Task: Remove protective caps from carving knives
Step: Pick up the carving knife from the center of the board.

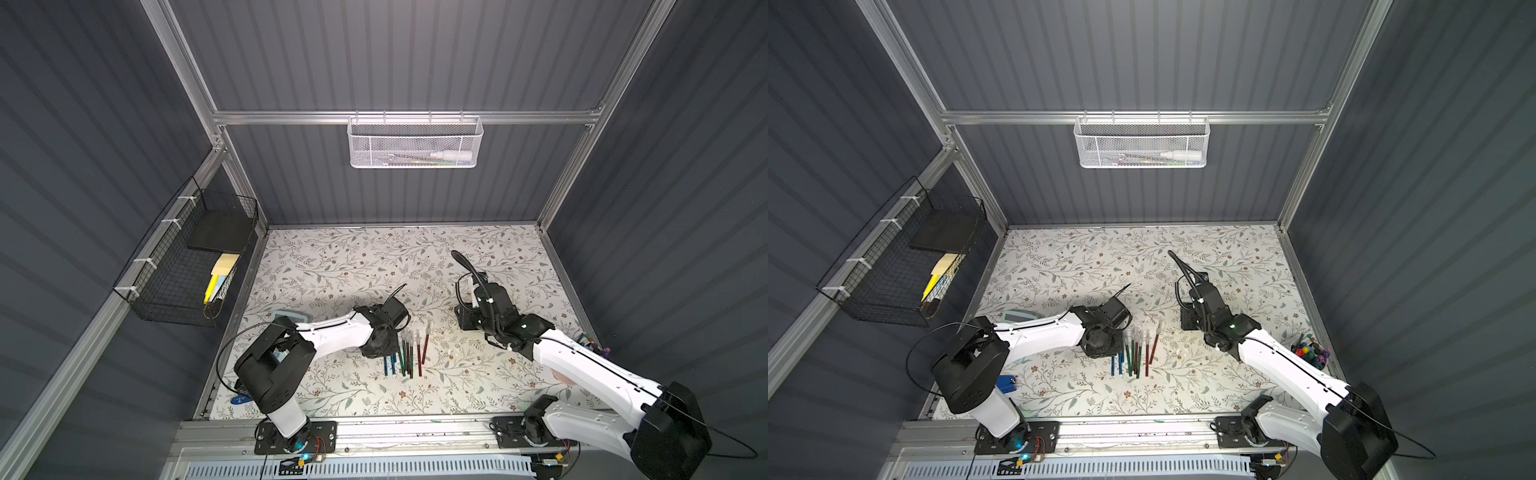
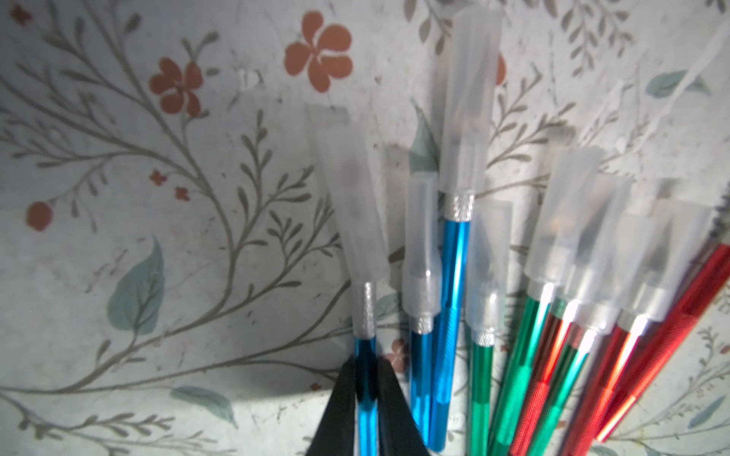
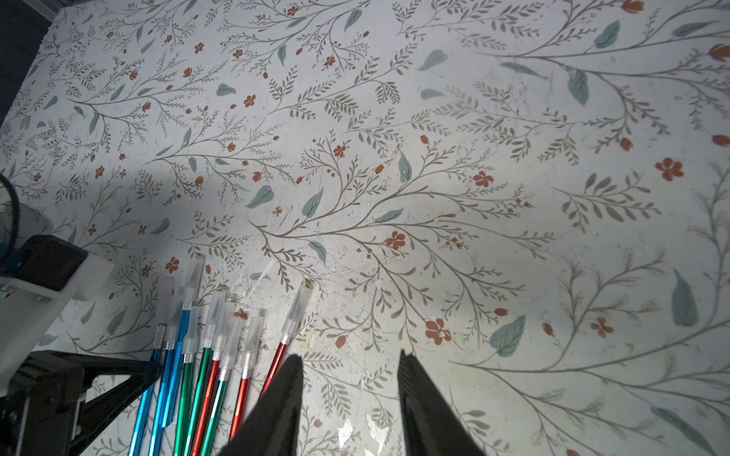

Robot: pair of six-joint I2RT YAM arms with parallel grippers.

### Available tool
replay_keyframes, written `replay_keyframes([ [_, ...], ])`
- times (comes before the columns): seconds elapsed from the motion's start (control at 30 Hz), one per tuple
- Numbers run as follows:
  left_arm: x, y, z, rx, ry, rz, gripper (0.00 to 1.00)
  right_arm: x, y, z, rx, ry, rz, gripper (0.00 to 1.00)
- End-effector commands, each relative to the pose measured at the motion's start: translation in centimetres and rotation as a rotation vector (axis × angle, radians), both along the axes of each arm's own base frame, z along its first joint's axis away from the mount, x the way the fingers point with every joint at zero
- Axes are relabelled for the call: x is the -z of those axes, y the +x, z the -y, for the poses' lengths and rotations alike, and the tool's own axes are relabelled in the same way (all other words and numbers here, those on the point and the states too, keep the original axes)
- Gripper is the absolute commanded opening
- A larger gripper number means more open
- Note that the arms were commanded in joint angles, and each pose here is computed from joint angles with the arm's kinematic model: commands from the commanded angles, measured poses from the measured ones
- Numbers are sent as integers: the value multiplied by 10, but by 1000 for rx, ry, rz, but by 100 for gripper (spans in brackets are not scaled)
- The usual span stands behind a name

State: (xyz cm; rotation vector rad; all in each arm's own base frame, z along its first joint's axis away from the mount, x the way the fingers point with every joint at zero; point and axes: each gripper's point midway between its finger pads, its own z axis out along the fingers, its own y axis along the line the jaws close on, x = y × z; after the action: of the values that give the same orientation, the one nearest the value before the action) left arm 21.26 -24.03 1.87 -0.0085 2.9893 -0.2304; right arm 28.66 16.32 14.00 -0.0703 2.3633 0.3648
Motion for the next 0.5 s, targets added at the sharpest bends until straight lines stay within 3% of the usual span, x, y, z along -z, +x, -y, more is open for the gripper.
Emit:
replay_keyframes([
  [0.0, 25, -18, -19, 26, 96, -76, 13, 1, 0, 0, 14, 10, 0, 43],
  [0.3, 19, -17, -24, 84, 108, -44, 0, 0, -1, 0, 18, 15, 3, 43],
  [0.47, 9, -12, -23, 126, 95, 8, 0, 1, 0, -1, 17, 22, -2, 43],
])
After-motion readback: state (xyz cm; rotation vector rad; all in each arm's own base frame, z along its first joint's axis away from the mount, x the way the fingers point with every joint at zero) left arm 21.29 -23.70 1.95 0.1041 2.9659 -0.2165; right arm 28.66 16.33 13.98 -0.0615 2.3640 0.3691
